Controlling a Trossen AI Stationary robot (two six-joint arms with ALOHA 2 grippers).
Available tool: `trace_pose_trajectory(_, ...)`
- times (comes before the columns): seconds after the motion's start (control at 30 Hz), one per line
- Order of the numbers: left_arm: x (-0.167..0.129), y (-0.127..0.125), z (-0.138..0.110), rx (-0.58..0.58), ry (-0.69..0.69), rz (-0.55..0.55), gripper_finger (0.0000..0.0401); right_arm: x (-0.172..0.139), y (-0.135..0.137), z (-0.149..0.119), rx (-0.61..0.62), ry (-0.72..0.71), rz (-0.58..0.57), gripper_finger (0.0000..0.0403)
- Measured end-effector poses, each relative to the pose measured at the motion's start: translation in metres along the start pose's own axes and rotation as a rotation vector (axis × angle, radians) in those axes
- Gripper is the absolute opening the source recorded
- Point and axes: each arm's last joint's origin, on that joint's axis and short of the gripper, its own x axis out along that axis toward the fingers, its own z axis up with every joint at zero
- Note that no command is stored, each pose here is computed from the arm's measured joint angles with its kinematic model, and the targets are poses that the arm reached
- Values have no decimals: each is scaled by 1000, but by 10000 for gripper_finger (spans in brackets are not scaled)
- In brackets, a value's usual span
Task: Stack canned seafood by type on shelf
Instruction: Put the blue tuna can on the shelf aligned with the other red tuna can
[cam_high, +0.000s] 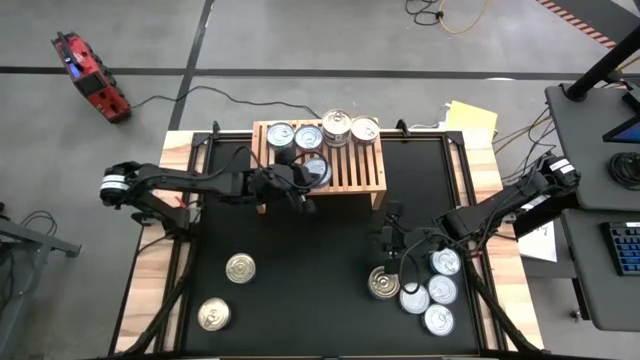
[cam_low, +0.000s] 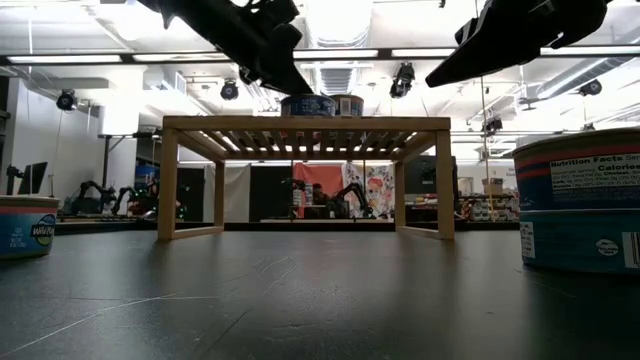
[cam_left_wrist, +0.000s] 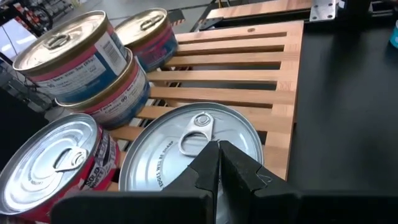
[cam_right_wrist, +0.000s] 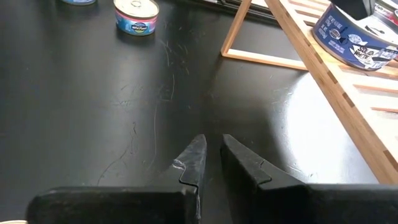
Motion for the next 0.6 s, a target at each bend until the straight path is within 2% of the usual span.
trace_pose_trajectory(0.6,-4,3,-3,7,41,41,0,0,0,0,0,0,0,38)
